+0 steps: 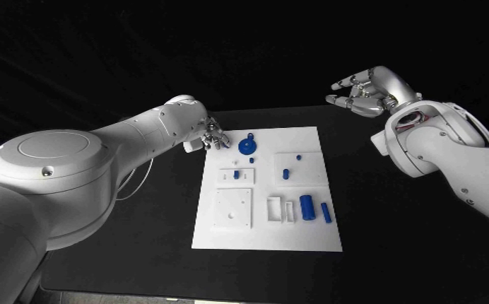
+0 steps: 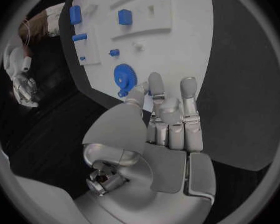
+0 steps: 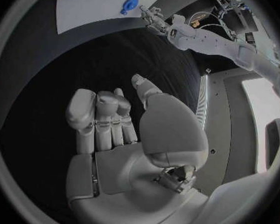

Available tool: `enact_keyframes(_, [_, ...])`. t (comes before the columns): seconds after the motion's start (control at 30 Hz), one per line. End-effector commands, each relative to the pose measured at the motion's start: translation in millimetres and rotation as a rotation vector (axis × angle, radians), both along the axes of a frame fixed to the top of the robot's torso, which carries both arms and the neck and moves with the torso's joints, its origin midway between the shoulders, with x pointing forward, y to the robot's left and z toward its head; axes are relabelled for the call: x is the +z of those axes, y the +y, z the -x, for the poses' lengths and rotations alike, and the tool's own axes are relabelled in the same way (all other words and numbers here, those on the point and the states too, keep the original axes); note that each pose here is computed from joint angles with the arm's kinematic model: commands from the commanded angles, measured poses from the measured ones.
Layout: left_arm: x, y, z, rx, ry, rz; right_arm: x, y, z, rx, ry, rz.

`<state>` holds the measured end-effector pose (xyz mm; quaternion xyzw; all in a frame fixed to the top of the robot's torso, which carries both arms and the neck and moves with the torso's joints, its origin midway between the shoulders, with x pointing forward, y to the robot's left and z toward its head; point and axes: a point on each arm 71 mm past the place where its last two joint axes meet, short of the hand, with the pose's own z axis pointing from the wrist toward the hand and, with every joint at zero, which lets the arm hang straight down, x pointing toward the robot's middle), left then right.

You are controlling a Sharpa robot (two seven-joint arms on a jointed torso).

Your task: Assemble the parts on the task board

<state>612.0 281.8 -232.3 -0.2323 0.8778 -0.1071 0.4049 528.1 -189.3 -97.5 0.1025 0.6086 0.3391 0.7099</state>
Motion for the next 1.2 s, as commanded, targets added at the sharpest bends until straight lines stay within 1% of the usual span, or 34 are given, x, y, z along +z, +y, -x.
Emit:
enact_keyframes(0.03, [4.5, -1.6, -1.5, 0.008, -0.063, 0.075, 0.1, -1.0, 0.3, 0.004, 0.0, 0.013])
enact_keyframes(0.17, [8.6, 0.7, 0.4, 0.032, -0.086, 0.109, 0.2, -4.5, 0.4, -0.002, 0.001, 0.016])
enact_keyframes(0.27, [14.3, 2.8, 2.9, 0.054, -0.107, 0.138, 0.3, -6.7, 0.6, -0.005, 0.001, 0.018])
enact_keyframes(0.33, [18.8, 4.1, 6.5, 0.069, -0.122, 0.159, 0.2, -8.7, 0.5, -0.009, 0.002, 0.02])
enact_keyframes(0.43, [22.5, 5.4, 13.9, 0.086, -0.134, 0.181, -0.3, -11.4, 0.1, -0.014, 0.005, 0.021])
enact_keyframes(0.47, [22.7, 5.5, 14.4, 0.087, -0.134, 0.182, -0.3, -11.5, 0.0, -0.014, 0.005, 0.021])
enact_keyframes(0.5, [23.8, 5.5, 18.4, 0.093, -0.138, 0.189, -0.5, -12.5, -0.2, -0.016, 0.006, 0.022])
enact_keyframes(0.57, [24.6, 5.0, 22.4, 0.096, -0.141, 0.193, -0.8, -13.4, -0.6, -0.018, 0.007, 0.022])
enact_keyframes(0.67, [25.1, 3.5, 31.3, 0.098, -0.145, 0.195, -1.5, -14.7, -1.3, -0.022, 0.01, 0.022])
enact_keyframes(0.77, [24.6, 1.9, 39.1, 0.101, -0.145, 0.187, -2.4, -15.3, -2.0, -0.023, 0.014, 0.022])
enact_keyframes(0.8, [23.0, 1.6, 43.8, 0.104, -0.144, 0.179, -3.1, -15.6, -2.4, -0.023, 0.017, 0.022])
enact_keyframes(0.83, [21.9, 1.7, 45.8, 0.106, -0.143, 0.174, -3.4, -15.7, -2.6, -0.023, 0.018, 0.022])
enact_keyframes(0.87, [19.4, 1.9, 50.5, 0.11, -0.139, 0.165, -4.0, -16.0, -2.9, -0.024, 0.021, 0.022])
enact_keyframes(0.9, [18.3, 2.0, 52.4, 0.112, -0.138, 0.161, -4.3, -16.2, -3.1, -0.024, 0.021, 0.022])
enact_keyframes(0.93, [15.8, 2.1, 56.4, 0.116, -0.133, 0.152, -4.8, -16.4, -3.3, -0.025, 0.023, 0.022])
enact_keyframes(1.07, [10.1, 0.4, 67.5, 0.127, -0.127, 0.128, -6.4, -17.0, -3.8, -0.026, 0.028, 0.023])
enact_keyframes(1.2, [5.5, -3.2, 76.0, 0.131, -0.13, 0.116, -7.7, -17.2, -4.1, -0.027, 0.033, 0.022])
